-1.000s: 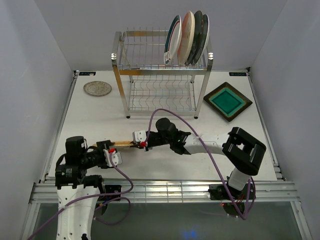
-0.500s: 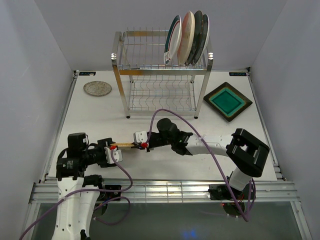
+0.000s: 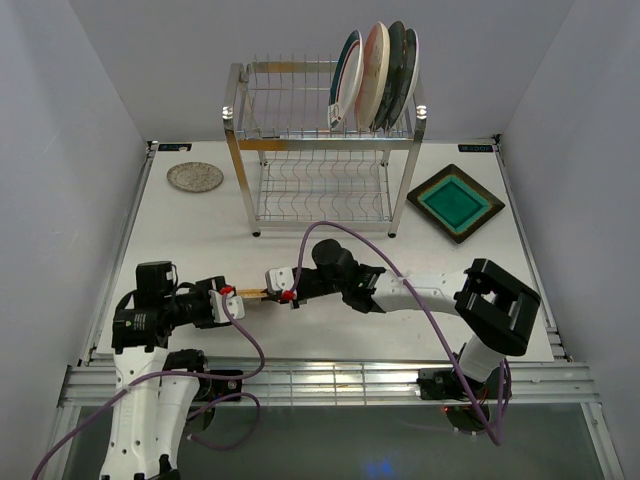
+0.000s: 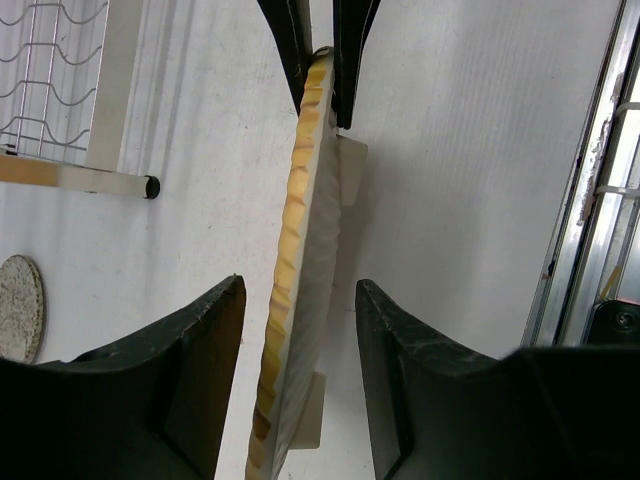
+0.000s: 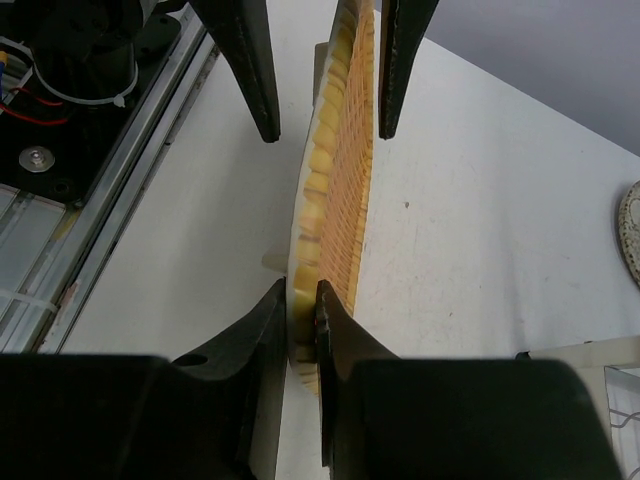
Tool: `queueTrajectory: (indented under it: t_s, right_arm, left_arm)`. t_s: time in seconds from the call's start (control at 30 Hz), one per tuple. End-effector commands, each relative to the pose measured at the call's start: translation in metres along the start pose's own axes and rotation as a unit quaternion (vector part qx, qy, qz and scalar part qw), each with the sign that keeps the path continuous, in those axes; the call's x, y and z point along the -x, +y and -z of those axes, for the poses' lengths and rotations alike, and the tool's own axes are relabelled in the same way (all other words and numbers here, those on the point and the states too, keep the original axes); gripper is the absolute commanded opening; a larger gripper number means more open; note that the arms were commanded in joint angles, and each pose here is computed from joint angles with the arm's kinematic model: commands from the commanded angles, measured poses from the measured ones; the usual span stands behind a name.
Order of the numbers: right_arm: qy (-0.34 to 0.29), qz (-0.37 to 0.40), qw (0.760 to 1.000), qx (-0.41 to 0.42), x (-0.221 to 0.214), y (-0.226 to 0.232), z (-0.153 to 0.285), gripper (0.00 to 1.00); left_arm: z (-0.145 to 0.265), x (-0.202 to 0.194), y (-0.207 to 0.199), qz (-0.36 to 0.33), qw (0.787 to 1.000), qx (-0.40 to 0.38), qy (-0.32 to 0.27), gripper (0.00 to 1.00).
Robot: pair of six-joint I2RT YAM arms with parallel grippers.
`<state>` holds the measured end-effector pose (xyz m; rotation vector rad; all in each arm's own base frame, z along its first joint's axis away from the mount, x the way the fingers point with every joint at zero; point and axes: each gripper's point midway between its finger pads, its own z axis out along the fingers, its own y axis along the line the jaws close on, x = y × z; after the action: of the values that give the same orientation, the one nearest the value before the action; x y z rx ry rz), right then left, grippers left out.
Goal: Load the plates into the dish rack
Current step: Pick up the plate at the center of the board.
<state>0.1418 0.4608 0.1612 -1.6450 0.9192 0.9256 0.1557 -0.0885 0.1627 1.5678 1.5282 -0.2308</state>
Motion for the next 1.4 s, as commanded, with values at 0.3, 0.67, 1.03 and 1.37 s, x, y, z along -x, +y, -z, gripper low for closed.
queueTrajectory:
  t_s: [0.3,0.67,1.03,1.37]
  right_arm:
    - [-0.036,0.022,0.999,-0.005,0.03,-0.004,0.004,0.12]
    - [-0.038,0.022,0.999,-0.009,0.03,-0.004,0.004,0.13]
    - [-0.037,0.022,0.999,-0.014,0.031,-0.006,0.004,0.57]
    - [-0.032,0.024,0.998,-0.041,0.033,-0.012,0.014,0.99]
  left_arm:
    - [-0.003,-0.003,-0.012,-0.002,0.999,-0.034,0.0,0.49]
    - [-0.003,-0.008,-0.018,-0.002,0.999,-0.042,0.009,0.22]
    - [-0.001,-0.005,-0.021,0.004,0.999,-0.046,0.005,0.0]
    - [0.0,0.011,-0.013,0.026,0.999,-0.036,-0.023,0.0]
